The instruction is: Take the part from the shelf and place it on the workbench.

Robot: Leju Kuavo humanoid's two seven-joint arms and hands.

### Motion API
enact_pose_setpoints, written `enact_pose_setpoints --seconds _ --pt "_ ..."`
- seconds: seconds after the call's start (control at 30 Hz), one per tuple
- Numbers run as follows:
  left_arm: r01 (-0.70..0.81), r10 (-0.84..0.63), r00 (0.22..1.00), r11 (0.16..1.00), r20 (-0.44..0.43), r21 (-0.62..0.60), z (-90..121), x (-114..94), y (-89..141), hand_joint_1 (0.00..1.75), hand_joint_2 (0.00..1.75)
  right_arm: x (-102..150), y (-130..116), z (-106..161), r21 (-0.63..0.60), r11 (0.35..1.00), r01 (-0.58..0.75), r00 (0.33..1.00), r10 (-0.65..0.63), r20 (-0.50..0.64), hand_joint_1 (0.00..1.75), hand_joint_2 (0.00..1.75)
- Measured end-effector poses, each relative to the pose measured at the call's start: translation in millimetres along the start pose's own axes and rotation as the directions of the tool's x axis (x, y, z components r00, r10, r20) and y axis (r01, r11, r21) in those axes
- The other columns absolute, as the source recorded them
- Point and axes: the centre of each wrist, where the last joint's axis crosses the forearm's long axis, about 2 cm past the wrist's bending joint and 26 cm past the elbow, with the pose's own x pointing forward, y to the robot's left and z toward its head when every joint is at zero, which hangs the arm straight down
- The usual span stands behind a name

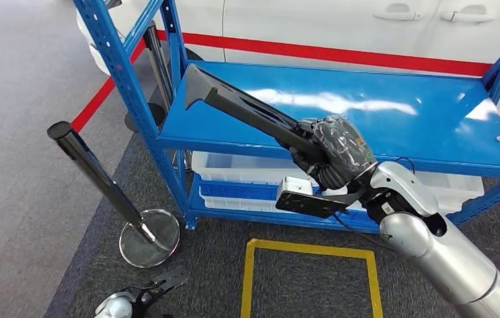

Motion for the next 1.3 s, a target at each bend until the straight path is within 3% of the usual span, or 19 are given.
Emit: enact_pose_setpoints --seconds 1.3 --pt "-0.005 0.005 1.000 1.000 -0.010 -0.004 -0.3 -3.5 -1.1 0.00 1.75 0.5 -2.8 0.4 -0.007 1.000 -0.005 1.000 0.005 0.007 1.75 1.75"
